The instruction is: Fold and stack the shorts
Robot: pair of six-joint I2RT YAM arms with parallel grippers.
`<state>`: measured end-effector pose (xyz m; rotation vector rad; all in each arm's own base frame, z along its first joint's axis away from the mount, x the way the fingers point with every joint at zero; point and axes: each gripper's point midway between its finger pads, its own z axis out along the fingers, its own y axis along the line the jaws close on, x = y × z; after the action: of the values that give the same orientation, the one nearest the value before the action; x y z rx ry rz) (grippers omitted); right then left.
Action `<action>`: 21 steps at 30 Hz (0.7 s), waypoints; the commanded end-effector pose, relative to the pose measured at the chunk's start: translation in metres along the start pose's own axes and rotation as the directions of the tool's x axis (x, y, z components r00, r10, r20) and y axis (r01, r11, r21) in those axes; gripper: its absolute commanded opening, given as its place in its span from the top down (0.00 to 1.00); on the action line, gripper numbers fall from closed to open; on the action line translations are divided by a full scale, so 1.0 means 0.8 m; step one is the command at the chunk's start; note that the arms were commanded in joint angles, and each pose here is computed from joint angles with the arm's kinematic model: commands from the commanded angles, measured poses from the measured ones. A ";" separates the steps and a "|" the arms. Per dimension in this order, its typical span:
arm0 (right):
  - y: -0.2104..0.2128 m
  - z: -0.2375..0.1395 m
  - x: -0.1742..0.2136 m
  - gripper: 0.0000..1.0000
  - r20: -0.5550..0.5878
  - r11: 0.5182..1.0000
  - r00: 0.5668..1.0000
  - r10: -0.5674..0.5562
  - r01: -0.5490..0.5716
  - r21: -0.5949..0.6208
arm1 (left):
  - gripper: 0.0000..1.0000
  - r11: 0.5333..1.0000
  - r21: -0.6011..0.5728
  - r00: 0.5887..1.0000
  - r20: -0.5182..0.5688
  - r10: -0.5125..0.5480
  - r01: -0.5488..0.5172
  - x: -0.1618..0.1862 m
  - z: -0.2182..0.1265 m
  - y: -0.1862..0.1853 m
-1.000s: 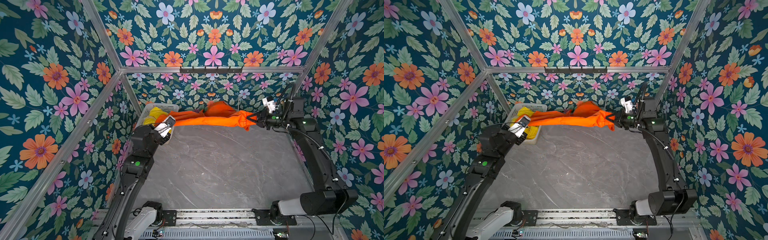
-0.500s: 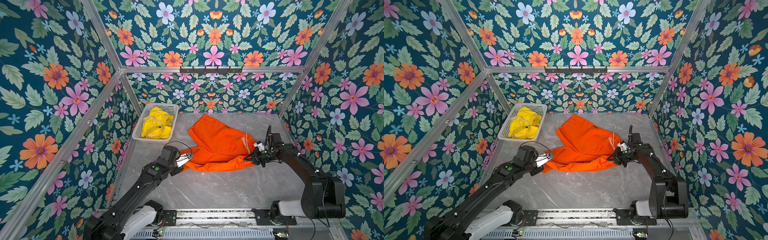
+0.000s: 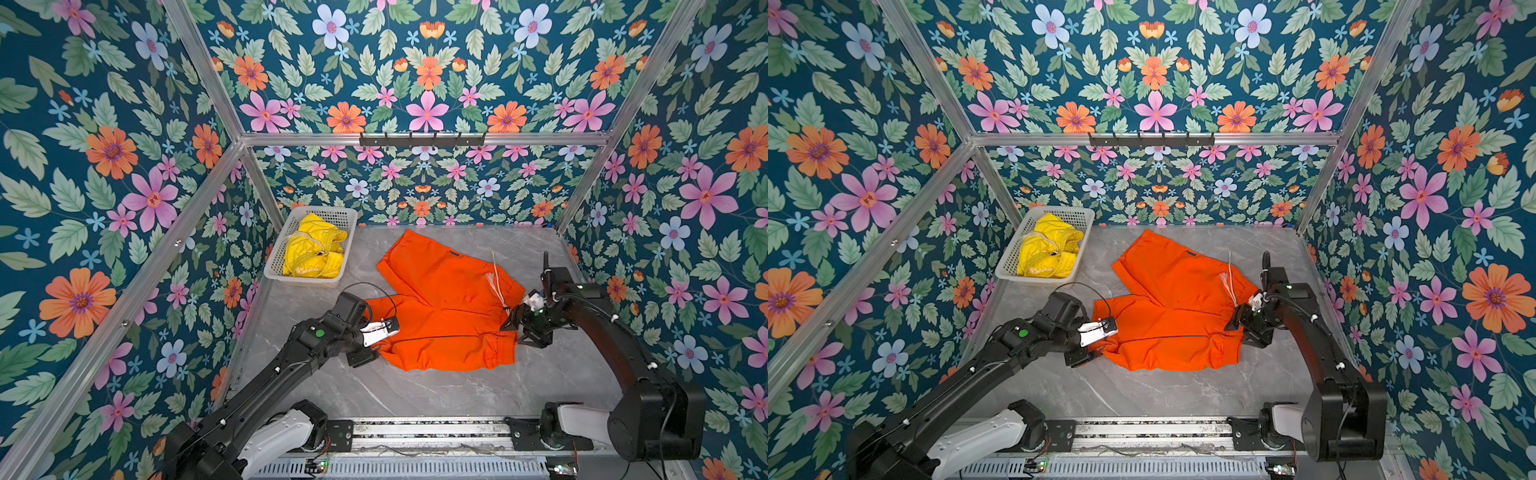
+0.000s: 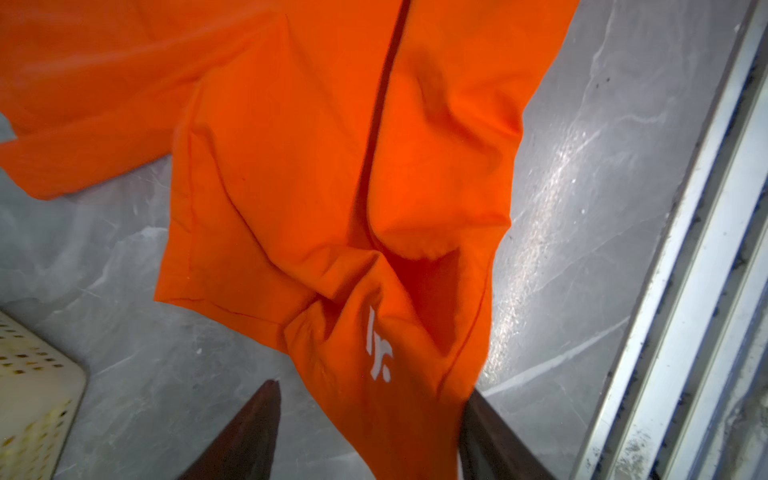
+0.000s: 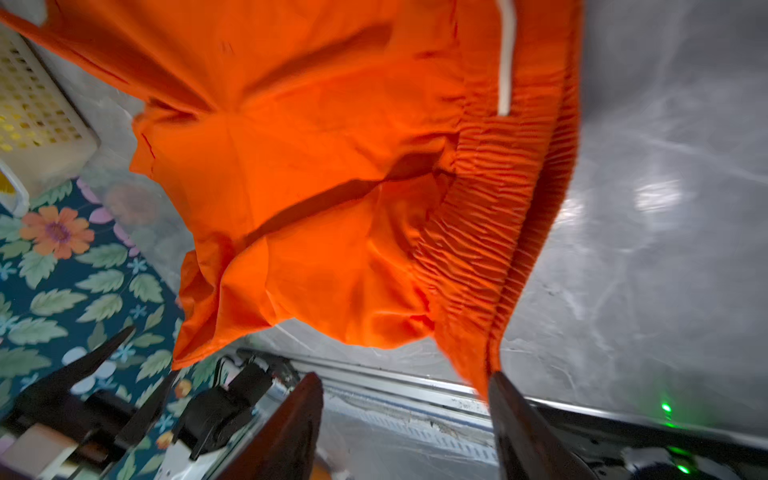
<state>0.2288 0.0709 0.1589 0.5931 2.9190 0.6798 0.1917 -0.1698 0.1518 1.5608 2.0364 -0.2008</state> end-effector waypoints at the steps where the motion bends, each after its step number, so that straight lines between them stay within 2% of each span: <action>1: -0.026 -0.036 0.005 0.37 0.016 0.984 0.999 -0.051 0.047 0.173 | 0.30 0.989 -0.096 0.993 0.037 -0.111 0.114 -0.008 -0.021 0.024; 4: 0.016 -0.032 -0.009 0.38 0.039 0.996 0.995 -0.090 0.089 0.026 | 0.29 0.979 -0.079 0.974 0.145 -0.174 0.187 -0.029 -0.031 0.034; 6: 0.040 -0.017 -0.013 0.38 0.048 0.992 0.991 -0.125 0.126 -0.019 | 0.29 0.970 -0.060 0.960 0.175 -0.220 0.234 -0.037 -0.031 0.038; 9: 0.069 0.016 -0.010 0.39 0.027 0.985 0.988 -0.153 0.155 -0.074 | 0.31 0.908 -0.119 0.906 0.194 -0.376 0.402 -0.038 -0.019 0.068; 12: 0.086 0.057 -0.010 0.40 0.011 0.981 0.991 -0.130 0.130 -0.146 | 0.33 0.827 -0.098 0.825 0.197 -0.529 0.553 -0.041 -0.002 0.080; 15: 0.075 0.087 -0.014 0.40 0.010 0.986 0.995 -0.094 0.095 -0.135 | 0.37 0.701 -0.077 0.699 0.205 -0.685 0.709 -0.033 0.026 0.087; 19: 0.054 0.120 -0.008 0.41 -0.029 0.991 0.997 -0.075 0.072 -0.109 | 0.42 0.570 -0.020 0.561 0.211 -0.800 0.821 -0.026 0.061 0.086; 21: 0.037 0.135 -0.003 0.41 -0.054 0.996 0.997 -0.056 0.052 -0.078 | 0.44 0.526 0.002 0.515 0.204 -0.833 0.850 -0.020 0.076 0.082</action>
<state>0.2526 0.1383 0.0836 0.4668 2.9581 0.8056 0.2611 -0.1802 0.1194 0.5286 2.4628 -0.4590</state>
